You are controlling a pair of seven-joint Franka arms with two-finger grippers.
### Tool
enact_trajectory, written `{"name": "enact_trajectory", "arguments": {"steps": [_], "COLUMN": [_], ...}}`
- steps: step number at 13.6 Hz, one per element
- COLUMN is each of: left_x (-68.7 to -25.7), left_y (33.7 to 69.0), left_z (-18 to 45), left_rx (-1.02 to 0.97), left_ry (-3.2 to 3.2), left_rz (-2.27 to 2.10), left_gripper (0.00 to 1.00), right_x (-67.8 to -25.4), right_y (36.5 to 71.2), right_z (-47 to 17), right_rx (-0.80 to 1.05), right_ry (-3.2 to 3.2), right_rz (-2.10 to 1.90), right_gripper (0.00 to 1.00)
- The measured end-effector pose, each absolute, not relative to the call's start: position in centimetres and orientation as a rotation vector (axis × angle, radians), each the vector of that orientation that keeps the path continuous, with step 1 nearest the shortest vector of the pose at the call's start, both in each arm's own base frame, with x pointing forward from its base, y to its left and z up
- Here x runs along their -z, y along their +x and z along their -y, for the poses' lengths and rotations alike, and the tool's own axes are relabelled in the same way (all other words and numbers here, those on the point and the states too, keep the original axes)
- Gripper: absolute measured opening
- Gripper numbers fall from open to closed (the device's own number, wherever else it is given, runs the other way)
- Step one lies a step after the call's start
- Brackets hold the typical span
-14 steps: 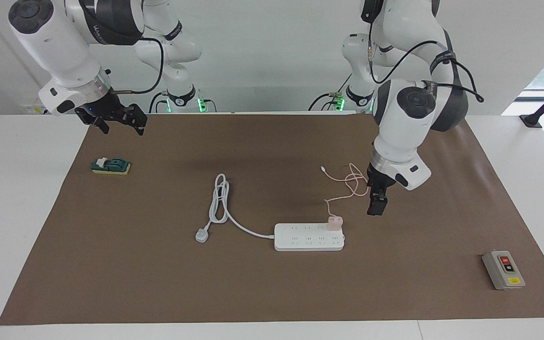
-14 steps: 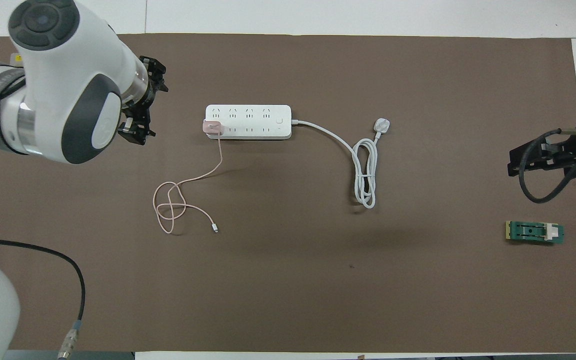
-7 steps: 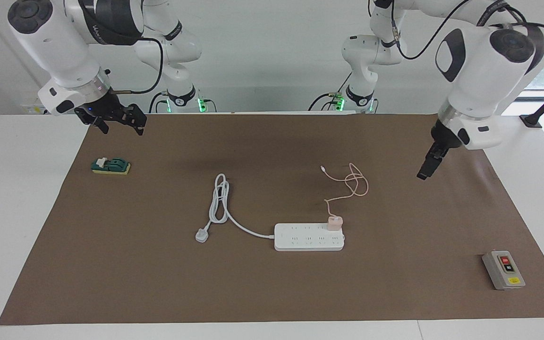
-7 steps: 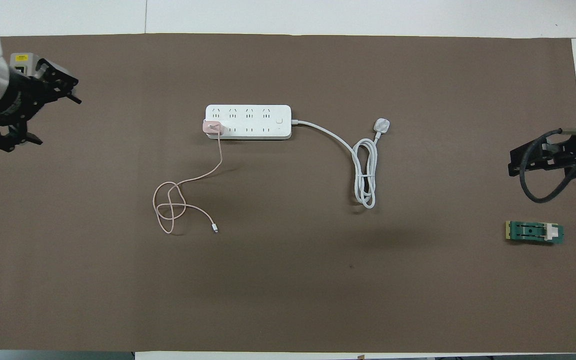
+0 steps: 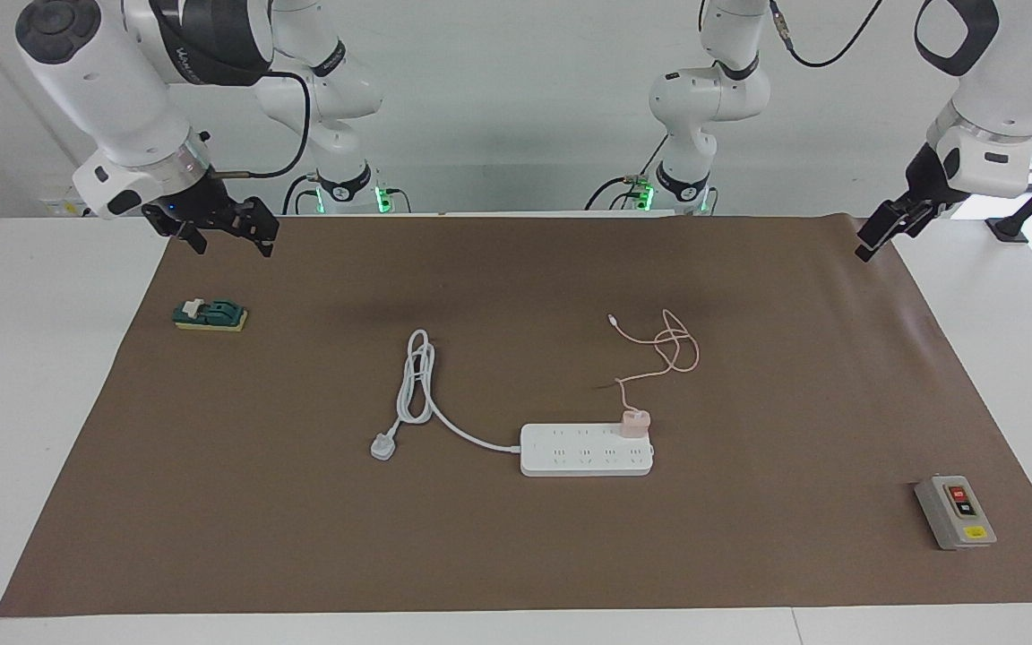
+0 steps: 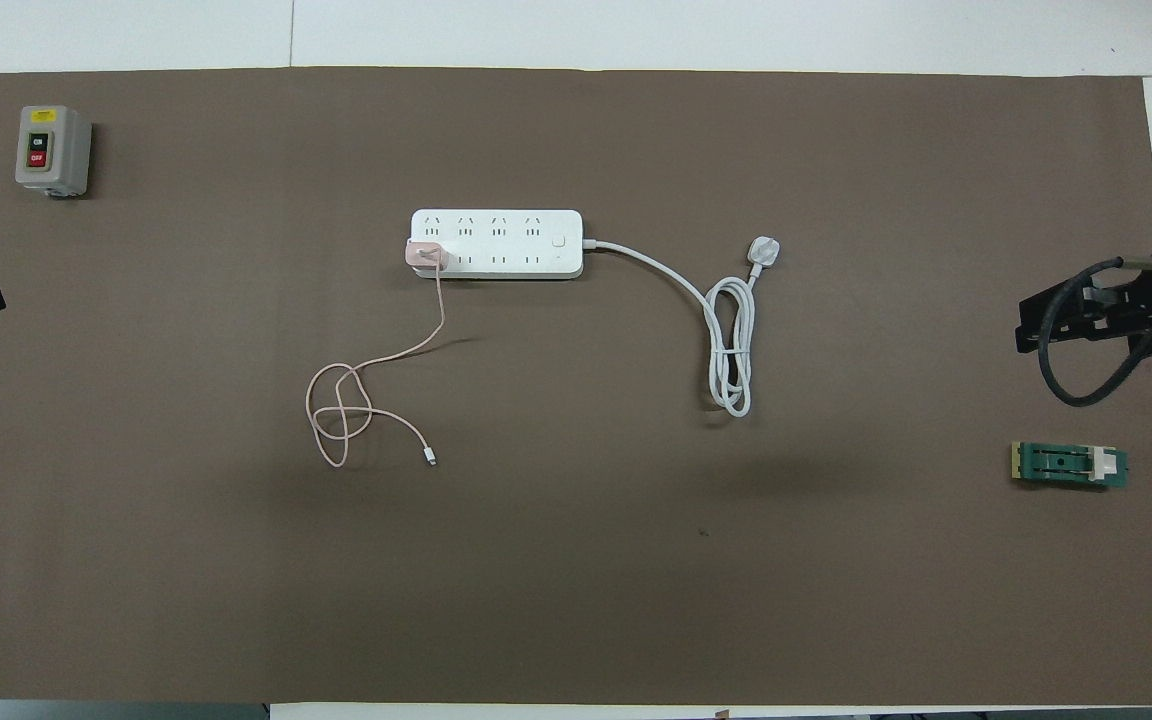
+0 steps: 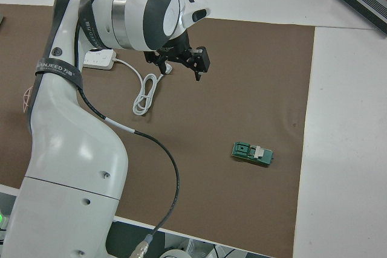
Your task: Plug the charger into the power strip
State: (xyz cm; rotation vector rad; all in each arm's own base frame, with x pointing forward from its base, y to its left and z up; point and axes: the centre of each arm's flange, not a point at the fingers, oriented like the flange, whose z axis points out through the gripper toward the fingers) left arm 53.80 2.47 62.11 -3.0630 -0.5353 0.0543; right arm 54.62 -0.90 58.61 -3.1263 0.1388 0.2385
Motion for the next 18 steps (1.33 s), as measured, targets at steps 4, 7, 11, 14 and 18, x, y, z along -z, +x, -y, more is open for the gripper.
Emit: {"name": "enact_trajectory", "arguments": {"steps": [4,7,11,14,18], "left_x": [-62.4,-62.3,-62.4,-62.5,-62.6], "left_y": [51.5,51.4,51.4,51.3,51.3], "left_z": [-0.2,2.2,3.5,3.4,3.7], "left_rx": [-0.091,-0.096,-0.089,-0.086,-0.088], "left_ry": [-3.100,-3.118,-3.122,-3.123,-3.146], "left_rz": [0.243,0.102,0.064,0.051,-0.130], "left_gripper": [1.00,1.00,1.00,1.00,1.00], "right_x": [-58.6,-58.5,-58.5,-59.7,-60.1], "right_y": [54.6,54.6,54.7,54.8,54.9], "right_z": [0.9,0.9,0.9,0.9,0.8], "right_rx": [-0.240,-0.240,-0.240,-0.220,-0.220], "right_ry": [-3.126,-3.126,-3.126,-3.128,-3.129], "right_rz": [-0.138,-0.138,-0.138,-0.138,-0.137], "right_gripper": [1.00,1.00,1.00,1.00,1.00]}}
